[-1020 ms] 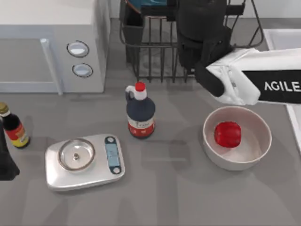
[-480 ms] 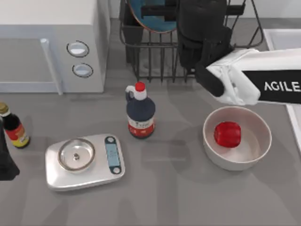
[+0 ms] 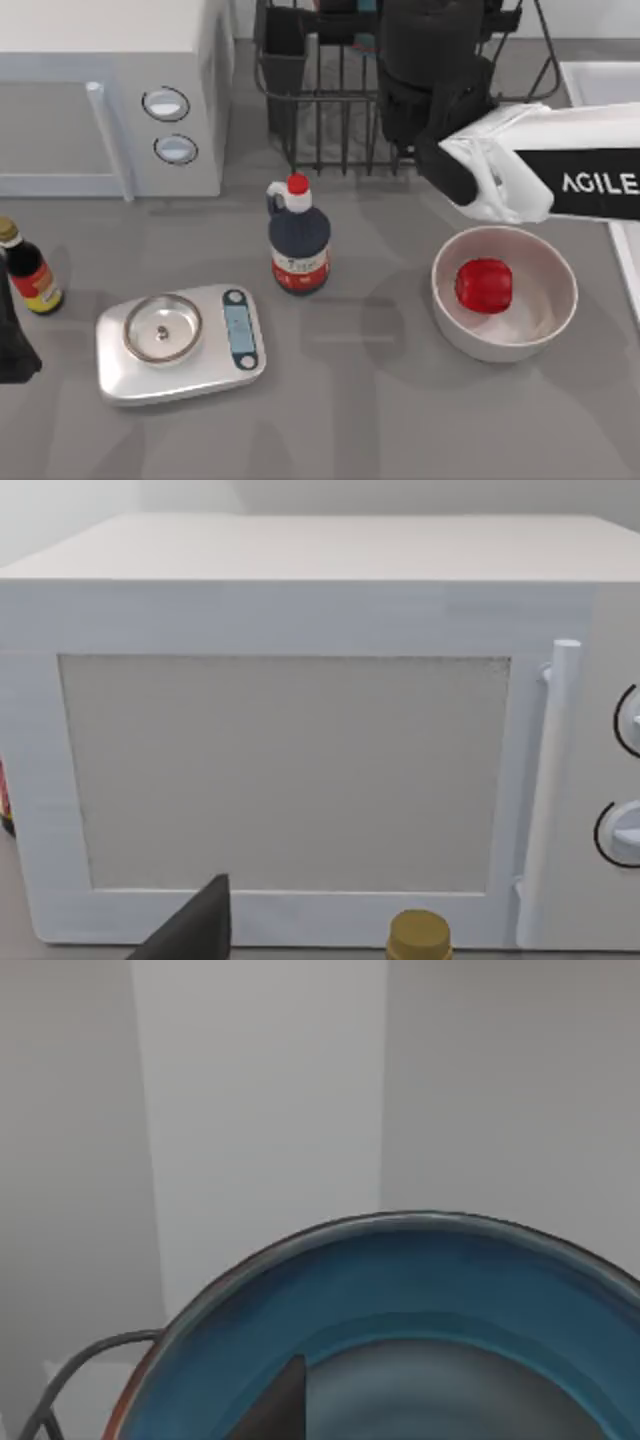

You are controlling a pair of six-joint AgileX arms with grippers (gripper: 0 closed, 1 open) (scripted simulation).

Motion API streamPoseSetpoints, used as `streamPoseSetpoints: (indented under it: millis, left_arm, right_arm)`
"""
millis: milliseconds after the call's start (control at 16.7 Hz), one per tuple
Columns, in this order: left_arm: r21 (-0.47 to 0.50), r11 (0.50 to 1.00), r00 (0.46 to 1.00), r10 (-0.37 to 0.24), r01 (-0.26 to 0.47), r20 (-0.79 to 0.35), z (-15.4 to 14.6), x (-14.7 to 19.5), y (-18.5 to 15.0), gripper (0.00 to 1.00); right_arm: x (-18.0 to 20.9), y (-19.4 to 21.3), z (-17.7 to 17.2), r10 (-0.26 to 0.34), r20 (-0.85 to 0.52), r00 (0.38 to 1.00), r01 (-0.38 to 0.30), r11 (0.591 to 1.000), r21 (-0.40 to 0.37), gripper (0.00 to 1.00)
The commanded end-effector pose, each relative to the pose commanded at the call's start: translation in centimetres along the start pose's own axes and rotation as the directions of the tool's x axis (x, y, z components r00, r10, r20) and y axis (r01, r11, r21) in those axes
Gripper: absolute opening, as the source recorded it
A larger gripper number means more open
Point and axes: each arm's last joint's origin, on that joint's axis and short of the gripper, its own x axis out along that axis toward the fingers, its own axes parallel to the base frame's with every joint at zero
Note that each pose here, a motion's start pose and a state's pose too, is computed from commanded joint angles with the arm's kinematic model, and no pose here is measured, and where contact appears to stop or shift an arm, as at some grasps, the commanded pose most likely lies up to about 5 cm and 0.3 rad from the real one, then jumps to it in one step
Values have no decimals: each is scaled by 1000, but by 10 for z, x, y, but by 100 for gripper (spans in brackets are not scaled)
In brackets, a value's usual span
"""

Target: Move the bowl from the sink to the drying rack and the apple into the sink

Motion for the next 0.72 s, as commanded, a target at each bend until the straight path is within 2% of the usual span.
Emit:
streamPoseSetpoints:
  millis: [540, 720]
  left_arm:
    - [0, 1000, 1000, 0, 0, 0, 0, 0, 0, 100]
    - [0, 1000, 1000, 0, 0, 0, 0, 0, 0, 100]
  right_arm:
    - [-1, 1, 0, 3, 0, 1000, -3, 1000, 0, 100]
    - [0, -26, 4, -23, -37, 999, 22, 999, -26, 100]
